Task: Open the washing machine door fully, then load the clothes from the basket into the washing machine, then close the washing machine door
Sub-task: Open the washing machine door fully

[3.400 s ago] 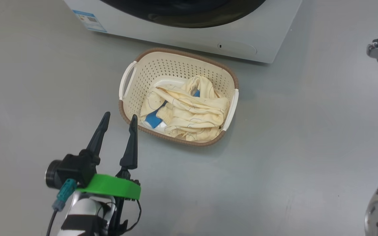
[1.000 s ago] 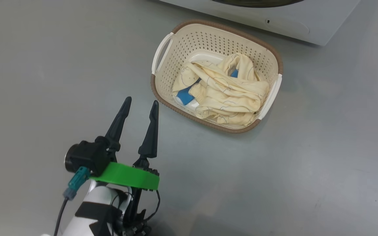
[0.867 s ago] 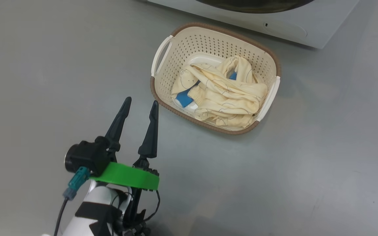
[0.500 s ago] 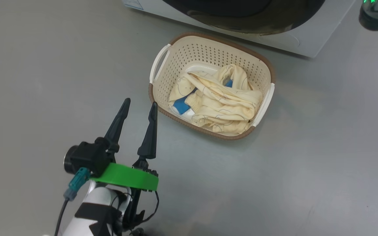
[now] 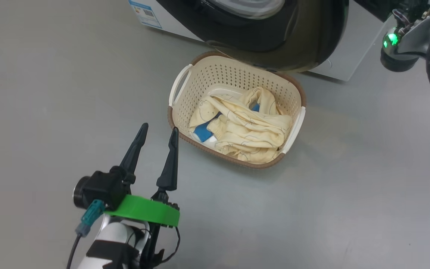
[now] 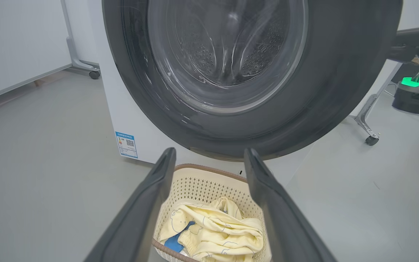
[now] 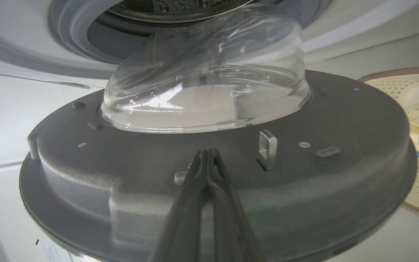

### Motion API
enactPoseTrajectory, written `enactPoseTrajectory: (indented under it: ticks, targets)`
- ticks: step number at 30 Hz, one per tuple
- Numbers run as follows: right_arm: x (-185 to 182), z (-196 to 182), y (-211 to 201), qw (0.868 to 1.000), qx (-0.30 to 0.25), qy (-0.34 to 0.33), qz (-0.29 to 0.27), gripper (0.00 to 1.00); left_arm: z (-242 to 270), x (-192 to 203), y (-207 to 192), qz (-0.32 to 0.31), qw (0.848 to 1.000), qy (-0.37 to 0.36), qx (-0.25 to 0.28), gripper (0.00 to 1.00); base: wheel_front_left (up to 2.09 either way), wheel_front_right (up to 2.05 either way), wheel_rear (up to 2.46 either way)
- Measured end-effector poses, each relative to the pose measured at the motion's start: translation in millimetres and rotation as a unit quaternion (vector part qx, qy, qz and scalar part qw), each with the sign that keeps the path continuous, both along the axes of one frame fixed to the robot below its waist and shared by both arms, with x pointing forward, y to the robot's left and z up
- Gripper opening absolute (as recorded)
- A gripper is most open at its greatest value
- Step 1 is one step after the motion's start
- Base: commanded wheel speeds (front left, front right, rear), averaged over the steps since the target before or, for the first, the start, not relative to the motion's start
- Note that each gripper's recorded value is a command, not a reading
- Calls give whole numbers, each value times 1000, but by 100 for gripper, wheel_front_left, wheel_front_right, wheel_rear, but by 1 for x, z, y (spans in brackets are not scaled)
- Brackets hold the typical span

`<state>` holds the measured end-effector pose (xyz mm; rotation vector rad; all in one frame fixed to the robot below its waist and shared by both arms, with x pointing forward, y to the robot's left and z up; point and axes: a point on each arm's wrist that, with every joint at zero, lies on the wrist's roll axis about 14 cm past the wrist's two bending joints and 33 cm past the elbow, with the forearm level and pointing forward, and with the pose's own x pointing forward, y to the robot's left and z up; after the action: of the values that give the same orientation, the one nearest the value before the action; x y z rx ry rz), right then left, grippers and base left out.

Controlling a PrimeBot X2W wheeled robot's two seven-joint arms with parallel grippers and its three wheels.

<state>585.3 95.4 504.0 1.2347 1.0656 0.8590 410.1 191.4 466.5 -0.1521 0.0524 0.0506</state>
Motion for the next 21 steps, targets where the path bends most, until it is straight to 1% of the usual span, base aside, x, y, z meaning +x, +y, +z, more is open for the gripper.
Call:
enactPoseTrajectory:
  ticks: [8, 12, 21]
  targets:
    - [-28, 1, 11, 999, 7, 5, 36, 0, 7, -6, -1, 1, 1000, -8, -2, 100, 0, 0, 0]
    - [-48, 3, 19, 998, 23, 13, 58, 0, 4, -15, -2, 2, 1000, -2, -3, 100, 0, 0, 0]
    - [-83, 5, 41, 994, 40, 13, 99, 0, 12, -17, -4, -2, 1000, -13, -3, 100, 0, 0, 0]
